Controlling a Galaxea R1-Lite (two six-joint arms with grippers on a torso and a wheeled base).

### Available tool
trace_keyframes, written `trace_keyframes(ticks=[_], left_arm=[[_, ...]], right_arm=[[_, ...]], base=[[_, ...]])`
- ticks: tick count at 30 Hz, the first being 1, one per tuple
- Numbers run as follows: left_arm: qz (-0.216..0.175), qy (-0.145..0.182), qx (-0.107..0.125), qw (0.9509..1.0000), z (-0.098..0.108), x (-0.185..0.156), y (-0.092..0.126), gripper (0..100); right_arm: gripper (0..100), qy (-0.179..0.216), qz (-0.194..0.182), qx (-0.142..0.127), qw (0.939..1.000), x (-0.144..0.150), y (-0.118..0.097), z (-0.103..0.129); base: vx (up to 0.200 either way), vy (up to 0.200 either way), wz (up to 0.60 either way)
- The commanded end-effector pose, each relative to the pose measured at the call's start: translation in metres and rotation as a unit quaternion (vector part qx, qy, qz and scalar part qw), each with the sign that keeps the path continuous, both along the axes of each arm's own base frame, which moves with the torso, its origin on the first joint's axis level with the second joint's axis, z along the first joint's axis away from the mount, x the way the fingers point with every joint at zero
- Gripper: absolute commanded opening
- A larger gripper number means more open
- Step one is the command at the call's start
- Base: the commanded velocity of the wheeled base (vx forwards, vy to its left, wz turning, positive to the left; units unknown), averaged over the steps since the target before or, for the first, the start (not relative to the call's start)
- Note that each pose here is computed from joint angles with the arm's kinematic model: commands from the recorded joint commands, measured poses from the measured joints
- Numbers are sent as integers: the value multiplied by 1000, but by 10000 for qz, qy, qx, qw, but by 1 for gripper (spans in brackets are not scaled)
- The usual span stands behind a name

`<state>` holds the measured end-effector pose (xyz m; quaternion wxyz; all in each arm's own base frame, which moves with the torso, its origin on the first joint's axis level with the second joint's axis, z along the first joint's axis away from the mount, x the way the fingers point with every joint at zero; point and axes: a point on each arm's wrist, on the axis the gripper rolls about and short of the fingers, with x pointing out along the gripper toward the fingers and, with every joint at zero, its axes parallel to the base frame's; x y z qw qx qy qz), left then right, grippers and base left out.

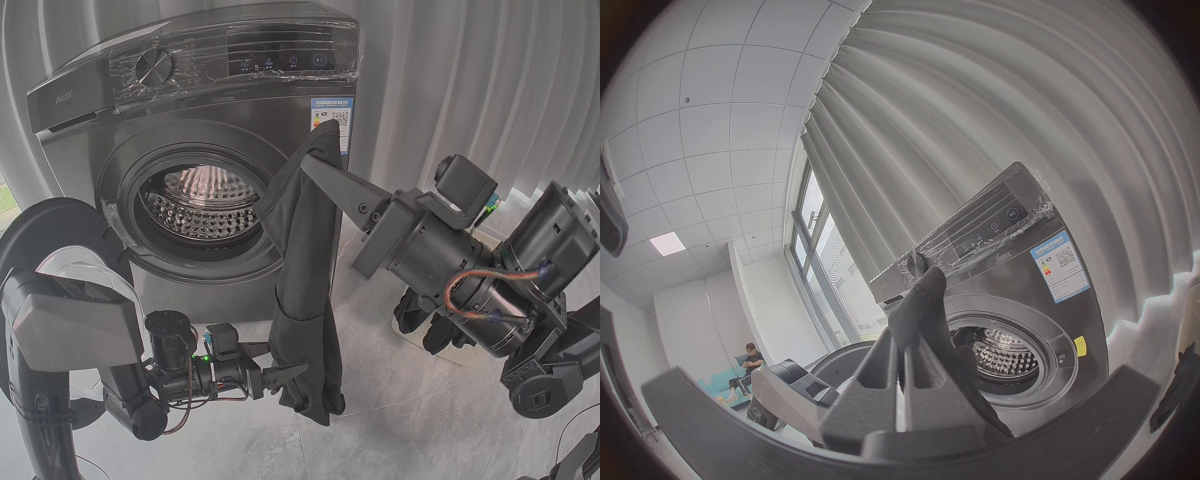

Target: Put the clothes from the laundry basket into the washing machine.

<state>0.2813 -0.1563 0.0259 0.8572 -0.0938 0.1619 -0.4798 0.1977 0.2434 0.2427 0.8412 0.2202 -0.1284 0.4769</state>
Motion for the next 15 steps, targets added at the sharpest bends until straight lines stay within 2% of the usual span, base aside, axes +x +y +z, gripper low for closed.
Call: trace_keyframes(ticks=[1, 7, 15], left_arm=[[-20, -83, -52, 10000, 5, 0, -2, 0], [-44, -123, -67, 9999, 9, -2, -2, 0], [-67, -286, -152, 9995, 29, -15, 3, 0]], right_arm=[[0, 3, 2, -15, 10000, 1, 2, -3], [0, 18, -29, -33, 10000, 4, 2, -5], [0, 43, -199, -71, 9998, 14, -4, -8]], base=[[0, 0, 0], [0, 0, 0], [0, 0, 0]])
